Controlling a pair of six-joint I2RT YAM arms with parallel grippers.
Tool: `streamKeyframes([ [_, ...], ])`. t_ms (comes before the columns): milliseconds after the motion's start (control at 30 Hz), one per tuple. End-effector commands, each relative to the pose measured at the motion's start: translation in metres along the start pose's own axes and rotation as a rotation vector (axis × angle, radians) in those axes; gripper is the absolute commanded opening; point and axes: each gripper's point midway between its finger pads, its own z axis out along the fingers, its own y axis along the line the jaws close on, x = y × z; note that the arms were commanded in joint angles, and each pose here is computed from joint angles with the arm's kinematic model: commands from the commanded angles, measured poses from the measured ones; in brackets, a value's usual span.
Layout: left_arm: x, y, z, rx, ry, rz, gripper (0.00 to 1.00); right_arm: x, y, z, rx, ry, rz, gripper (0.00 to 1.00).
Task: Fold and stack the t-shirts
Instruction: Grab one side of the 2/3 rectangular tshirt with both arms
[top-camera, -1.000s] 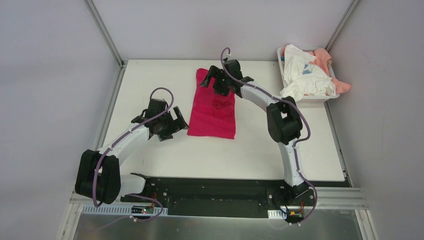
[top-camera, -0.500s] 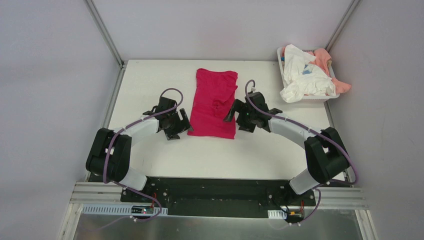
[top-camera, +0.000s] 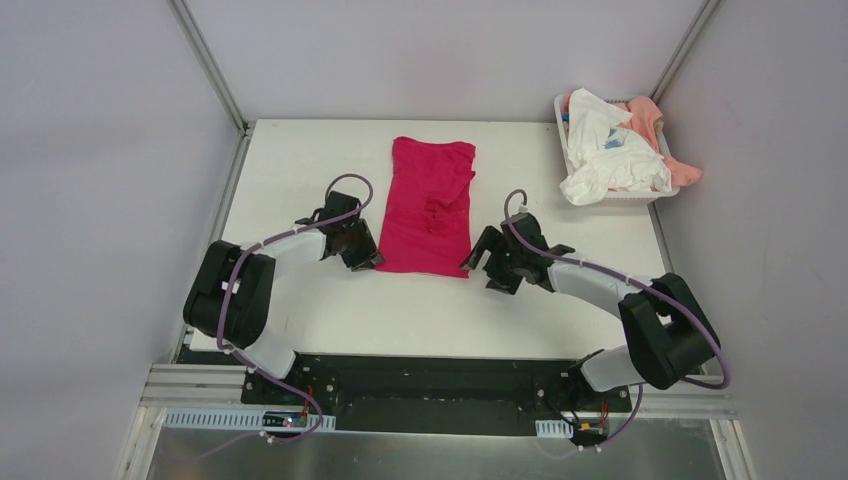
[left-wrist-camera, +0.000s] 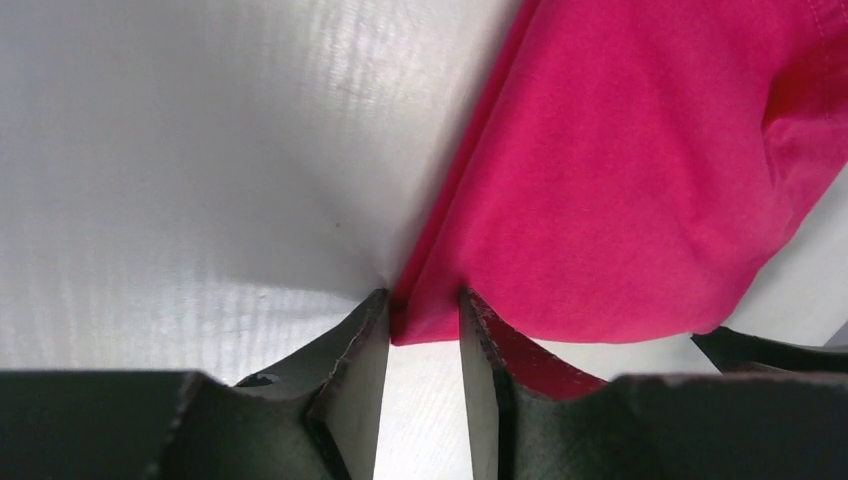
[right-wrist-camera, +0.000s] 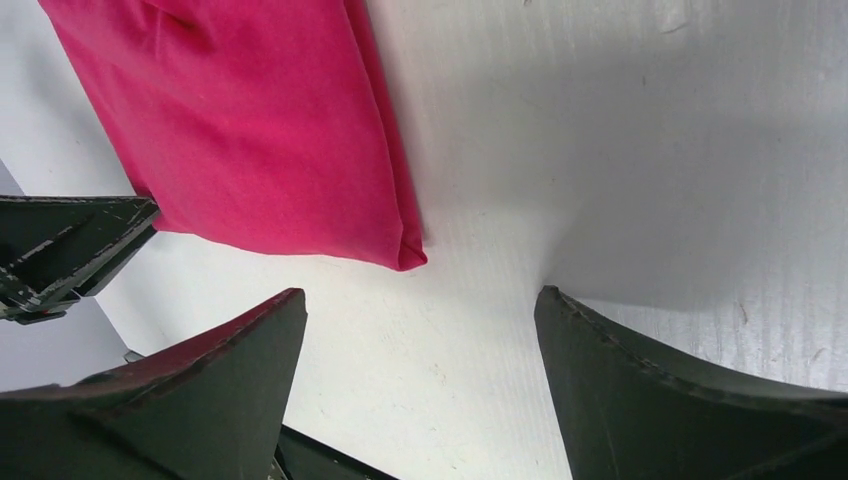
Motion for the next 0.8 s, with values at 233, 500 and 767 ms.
streamKeyframes([
  [233,0.023,0.017,0.016,-0.08,0.064,-0.001,0.0,-0.008,0.019,0.016,-0.084,-0.026,0.053,0.58],
  [500,0.025,0.017,0.01,-0.075,0.051,-0.008,0.0,0.004,0.012,0.032,-0.056,0.029,0.069,0.32],
  [767,0.035,0.014,-0.001,-0.043,0.064,-0.011,0.0,0.026,0.027,0.016,-0.151,0.148,0.034,0.0],
])
